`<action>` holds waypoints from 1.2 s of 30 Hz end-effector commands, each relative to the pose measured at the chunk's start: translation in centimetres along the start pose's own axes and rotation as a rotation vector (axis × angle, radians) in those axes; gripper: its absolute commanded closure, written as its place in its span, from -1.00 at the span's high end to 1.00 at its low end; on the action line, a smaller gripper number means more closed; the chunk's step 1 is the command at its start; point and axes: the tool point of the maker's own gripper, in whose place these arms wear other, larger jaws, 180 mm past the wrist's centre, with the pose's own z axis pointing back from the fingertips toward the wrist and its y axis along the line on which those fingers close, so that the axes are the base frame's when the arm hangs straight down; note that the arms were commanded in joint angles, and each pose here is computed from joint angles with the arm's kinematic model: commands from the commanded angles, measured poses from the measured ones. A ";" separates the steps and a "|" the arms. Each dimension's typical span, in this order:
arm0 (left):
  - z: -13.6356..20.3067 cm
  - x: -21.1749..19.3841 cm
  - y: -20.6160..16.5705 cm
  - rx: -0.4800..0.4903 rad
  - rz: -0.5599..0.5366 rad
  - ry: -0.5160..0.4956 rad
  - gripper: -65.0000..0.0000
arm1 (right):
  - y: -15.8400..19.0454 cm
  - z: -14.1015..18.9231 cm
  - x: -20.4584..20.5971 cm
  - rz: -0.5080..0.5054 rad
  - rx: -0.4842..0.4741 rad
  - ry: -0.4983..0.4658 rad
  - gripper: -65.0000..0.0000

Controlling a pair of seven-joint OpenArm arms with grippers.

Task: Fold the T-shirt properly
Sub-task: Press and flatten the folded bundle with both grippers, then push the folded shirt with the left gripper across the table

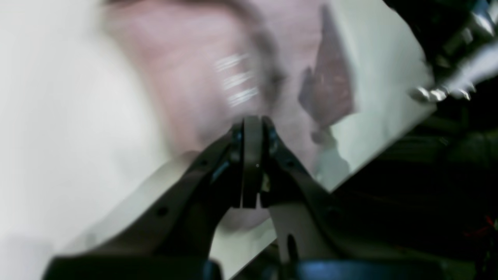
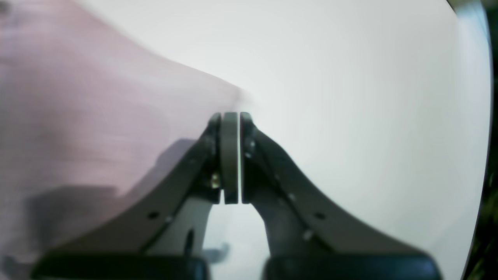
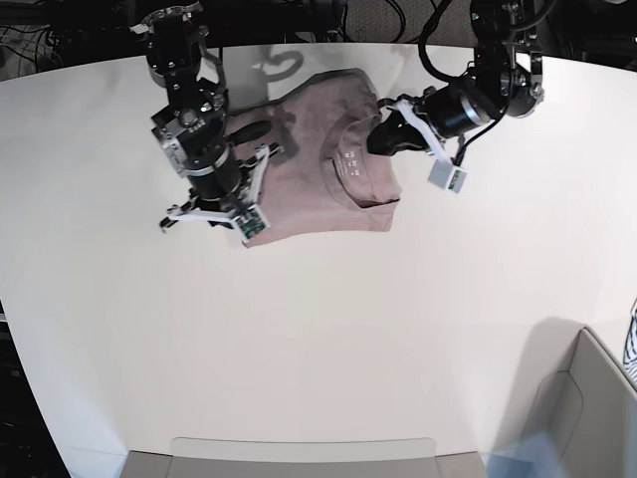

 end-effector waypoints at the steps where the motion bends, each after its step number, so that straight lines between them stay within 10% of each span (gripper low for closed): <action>1: -0.3 0.3 -1.3 -0.027 -0.037 -0.009 -1.00 | -1.3 0.3 1.5 -0.016 -0.012 -0.061 -1.00; 9: -5.0 -4.9 -7.2 -0.045 -0.425 0.191 -1.00 | -1.9 -1.1 -1.3 0.123 0.142 0.047 -1.00; 16: -6.8 -7.7 -2.1 0.160 -0.567 0.357 -1.00 | 1.2 -1.5 -5.2 0.153 0.236 0.146 -1.00; 23: -2.1 2.6 8.3 0.567 -0.319 0.100 -1.00 | 9.0 4.3 -7.9 0.350 0.477 0.167 -1.00; 36: -2.4 5.5 4.7 0.502 -0.304 -0.110 -1.00 | 1.4 4.5 -5.3 0.057 0.295 0.079 -1.00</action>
